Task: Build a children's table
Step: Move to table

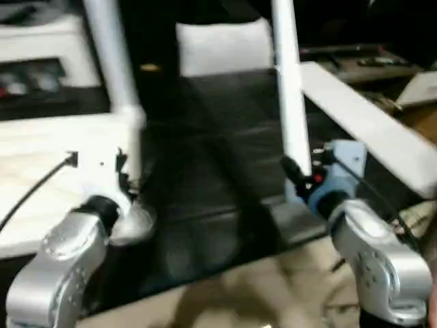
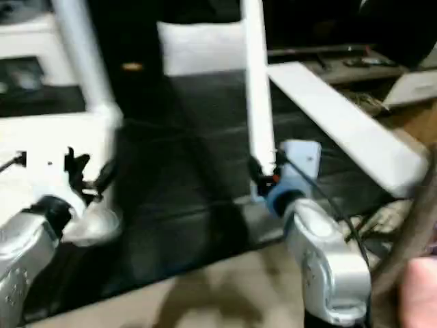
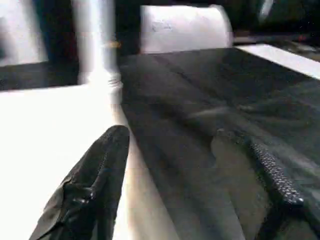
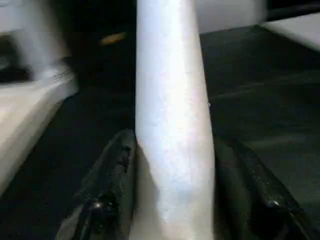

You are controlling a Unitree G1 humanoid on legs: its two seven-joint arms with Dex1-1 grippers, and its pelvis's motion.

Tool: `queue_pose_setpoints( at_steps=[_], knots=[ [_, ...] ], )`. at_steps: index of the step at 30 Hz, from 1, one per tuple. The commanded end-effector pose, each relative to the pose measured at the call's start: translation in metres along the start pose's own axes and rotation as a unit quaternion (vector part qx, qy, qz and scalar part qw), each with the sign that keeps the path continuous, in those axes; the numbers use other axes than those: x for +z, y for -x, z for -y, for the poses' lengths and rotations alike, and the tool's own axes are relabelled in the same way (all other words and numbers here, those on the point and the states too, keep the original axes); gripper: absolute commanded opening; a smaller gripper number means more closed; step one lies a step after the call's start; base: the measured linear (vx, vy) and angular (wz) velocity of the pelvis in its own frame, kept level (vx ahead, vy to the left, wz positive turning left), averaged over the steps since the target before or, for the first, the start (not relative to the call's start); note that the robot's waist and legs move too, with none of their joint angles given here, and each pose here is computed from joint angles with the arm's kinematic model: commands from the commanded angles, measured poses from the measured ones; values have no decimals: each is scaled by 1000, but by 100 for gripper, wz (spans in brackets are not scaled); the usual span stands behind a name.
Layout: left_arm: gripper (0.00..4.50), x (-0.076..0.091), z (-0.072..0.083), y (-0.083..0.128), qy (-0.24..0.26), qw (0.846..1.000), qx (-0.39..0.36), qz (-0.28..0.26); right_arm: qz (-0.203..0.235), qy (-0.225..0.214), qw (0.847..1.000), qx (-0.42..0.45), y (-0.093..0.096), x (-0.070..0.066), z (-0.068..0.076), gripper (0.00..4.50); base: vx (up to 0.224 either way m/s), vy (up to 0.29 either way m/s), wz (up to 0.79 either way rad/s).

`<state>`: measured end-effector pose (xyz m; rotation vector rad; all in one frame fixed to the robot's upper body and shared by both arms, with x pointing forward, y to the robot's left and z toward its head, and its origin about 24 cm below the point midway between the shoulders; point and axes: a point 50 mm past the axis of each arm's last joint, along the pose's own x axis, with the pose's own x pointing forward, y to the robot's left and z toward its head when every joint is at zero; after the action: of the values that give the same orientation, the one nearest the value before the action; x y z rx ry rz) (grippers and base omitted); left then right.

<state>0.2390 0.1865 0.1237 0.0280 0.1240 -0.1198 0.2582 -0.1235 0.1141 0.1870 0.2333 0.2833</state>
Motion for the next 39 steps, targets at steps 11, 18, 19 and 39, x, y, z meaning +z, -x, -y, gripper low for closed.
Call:
queue_pose_setpoints(
  at_steps=[11, 18, 19, 39],
  knots=[
    [301, 2, 9, -4, 16, 1000, 19, 11, 32, 33, 999, 24, -3, 19, -2, 191, -2, 252, 69],
    [301, 3, 15, -6, 26, 999, 15, 17, 55, -14, 998, 1, -3, 23, 4, 191, -15, 171, 34],
    [301, 4, 17, -6, 26, 999, 11, 17, 57, -13, 998, -4, -3, 24, 5, 191, -6, 65, 0],
    [380, 29, 27, -24, 89, 989, -102, 59, 130, -85, 984, 89, -2, 44, 3, 190, -8, -15, -2]
  ],
)
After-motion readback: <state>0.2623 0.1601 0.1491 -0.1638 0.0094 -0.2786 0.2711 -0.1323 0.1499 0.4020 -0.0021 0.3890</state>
